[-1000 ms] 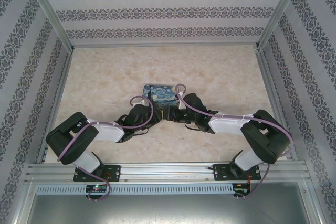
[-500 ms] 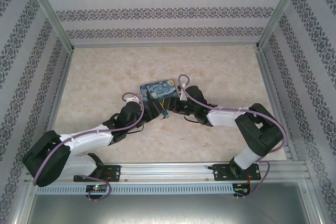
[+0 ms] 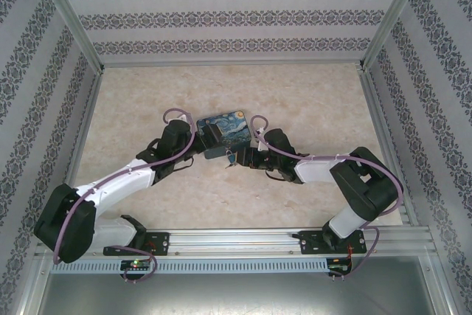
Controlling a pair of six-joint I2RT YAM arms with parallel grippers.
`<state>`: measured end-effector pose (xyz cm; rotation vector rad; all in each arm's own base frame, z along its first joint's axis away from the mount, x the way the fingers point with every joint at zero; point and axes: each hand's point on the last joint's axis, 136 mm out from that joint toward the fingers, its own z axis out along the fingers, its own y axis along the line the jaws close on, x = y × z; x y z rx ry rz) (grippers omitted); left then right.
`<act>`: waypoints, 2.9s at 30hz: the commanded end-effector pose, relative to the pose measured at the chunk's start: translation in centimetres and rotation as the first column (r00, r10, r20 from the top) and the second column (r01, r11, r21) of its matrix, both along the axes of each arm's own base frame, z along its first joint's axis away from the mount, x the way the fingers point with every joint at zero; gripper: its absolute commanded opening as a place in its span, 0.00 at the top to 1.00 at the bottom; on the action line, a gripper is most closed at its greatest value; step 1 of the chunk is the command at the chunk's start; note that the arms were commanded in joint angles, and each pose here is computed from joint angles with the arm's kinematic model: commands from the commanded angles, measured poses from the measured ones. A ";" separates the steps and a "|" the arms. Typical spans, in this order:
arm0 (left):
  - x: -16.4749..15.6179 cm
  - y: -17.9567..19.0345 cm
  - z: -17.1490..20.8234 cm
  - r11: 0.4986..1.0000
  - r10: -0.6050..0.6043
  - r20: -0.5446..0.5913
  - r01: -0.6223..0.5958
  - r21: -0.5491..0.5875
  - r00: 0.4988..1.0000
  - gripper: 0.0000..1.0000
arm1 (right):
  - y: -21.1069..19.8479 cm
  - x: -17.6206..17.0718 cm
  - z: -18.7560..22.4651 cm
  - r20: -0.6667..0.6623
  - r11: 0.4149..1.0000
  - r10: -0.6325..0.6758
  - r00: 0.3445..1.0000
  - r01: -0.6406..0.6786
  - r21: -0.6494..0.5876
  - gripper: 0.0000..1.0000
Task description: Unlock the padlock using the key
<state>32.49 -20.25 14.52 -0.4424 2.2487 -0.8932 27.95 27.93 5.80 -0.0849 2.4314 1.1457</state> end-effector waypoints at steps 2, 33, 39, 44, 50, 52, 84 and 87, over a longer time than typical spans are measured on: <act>0.0 0.4 -1.0 0.997 -0.041 -0.040 0.043 0.070 0.998 0.01 | 0.6 0.2 -0.3 0.049 0.998 0.064 0.997 -0.063 -0.019 0.58; 0.9 0.5 -2.6 0.996 -0.042 -0.086 0.049 0.074 0.995 0.00 | 3.3 0.6 -2.4 -0.009 0.992 0.120 0.993 -0.120 0.029 0.93; 1.0 0.6 -2.6 0.996 -0.042 -0.087 0.048 0.075 0.995 0.00 | 3.4 0.5 -2.2 -0.007 0.992 0.119 0.993 -0.118 0.044 0.88; 0.9 0.5 -2.7 0.996 -0.044 -0.088 0.050 0.073 0.995 0.00 | 3.6 0.7 -2.4 -0.012 0.992 0.113 0.994 -0.112 0.049 0.70; 0.9 0.5 -2.7 0.996 -0.044 -0.090 0.050 0.069 0.995 0.00 | 4.1 1.1 -2.3 -0.011 0.992 0.110 0.994 -0.110 0.063 0.70; 0.9 0.5 -2.7 0.997 -0.044 -0.088 0.050 0.066 0.995 0.00 | 4.3 1.1 -2.3 -0.012 0.992 0.113 0.994 -0.112 0.063 0.70; 1.0 -0.1 -2.9 0.998 -0.052 -0.084 0.054 0.019 0.995 0.00 | 6.0 0.3 -3.8 -0.056 0.988 0.154 0.987 -0.155 -0.016 0.68; 1.0 -0.2 -2.9 0.998 -0.053 -0.083 0.054 0.011 0.995 0.00 | 6.3 0.2 -4.0 -0.065 0.987 0.159 0.985 -0.161 -0.021 0.68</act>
